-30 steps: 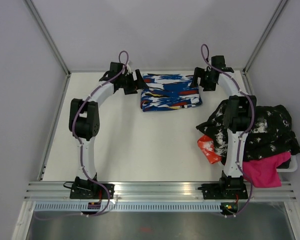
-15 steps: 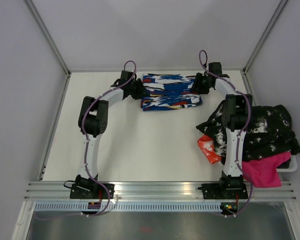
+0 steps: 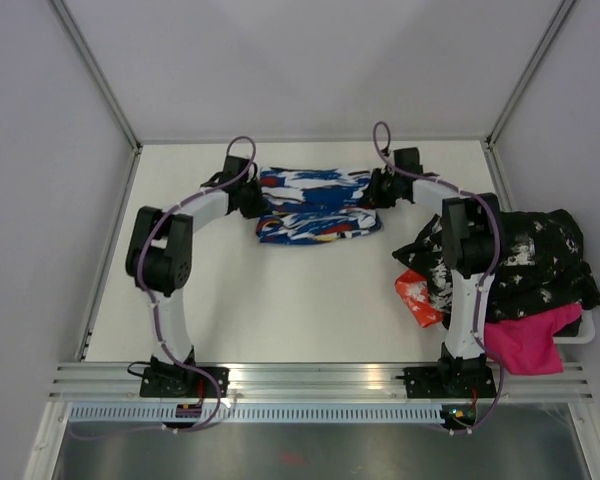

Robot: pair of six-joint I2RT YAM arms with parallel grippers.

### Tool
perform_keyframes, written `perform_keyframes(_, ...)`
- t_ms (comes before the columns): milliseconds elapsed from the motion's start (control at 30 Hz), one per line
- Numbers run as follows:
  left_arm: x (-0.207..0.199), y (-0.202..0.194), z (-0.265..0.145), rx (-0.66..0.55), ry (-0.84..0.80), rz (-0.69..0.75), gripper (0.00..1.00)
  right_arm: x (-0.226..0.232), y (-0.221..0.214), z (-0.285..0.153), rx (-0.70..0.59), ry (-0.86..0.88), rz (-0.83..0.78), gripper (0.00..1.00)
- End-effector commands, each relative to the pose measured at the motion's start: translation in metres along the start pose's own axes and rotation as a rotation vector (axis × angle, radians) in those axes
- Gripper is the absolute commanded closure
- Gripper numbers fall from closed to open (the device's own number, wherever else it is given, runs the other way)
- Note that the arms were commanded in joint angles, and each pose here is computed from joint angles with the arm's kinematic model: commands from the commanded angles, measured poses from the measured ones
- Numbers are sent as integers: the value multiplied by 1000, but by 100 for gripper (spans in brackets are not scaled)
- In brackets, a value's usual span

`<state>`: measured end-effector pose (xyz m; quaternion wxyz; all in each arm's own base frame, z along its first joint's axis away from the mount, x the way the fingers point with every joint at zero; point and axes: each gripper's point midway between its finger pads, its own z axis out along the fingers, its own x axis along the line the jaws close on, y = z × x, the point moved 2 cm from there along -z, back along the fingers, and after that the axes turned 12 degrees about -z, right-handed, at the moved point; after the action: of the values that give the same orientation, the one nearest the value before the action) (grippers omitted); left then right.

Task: Fold and stack the trousers
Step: Neatly place the folded trousers to the corner

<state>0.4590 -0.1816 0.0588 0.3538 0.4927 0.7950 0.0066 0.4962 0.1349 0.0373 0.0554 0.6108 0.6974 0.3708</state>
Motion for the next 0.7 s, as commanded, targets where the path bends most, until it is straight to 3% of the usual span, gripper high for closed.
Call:
perform_keyframes(0,85,7,-72,-19,260,26,98,68,-74,-5,168,91,-23,76)
perform_keyframes(67,101,7,-106,-16,311,71,98,92,-103,-16,215,128,-43,76)
perform_keyframes(133,137,0,-136,-19,496,128,98,104,-132,-22,276,143,-71,76)
perform_keyframes(200,159,7,-167,-96,646,182,98,117,-142,-32,289,162,-136,73)
perform_keyframes(333,185,15,-203,-175,758,281,98,159,-167,-38,346,255,-279,68)
perform_keyframes(467,233,4,-230,-212,846,234,98,186,-182,-36,395,304,-369,61)
perform_keyframes(533,248,17,-259,-286,889,282,98,195,-178,-40,387,330,-371,47)
perform_keyframes(567,257,20,-260,-338,891,306,98,198,-168,-45,362,326,-384,31)
perform_keyframes(667,263,39,-285,-489,854,359,98,201,-133,-66,288,275,-450,15)
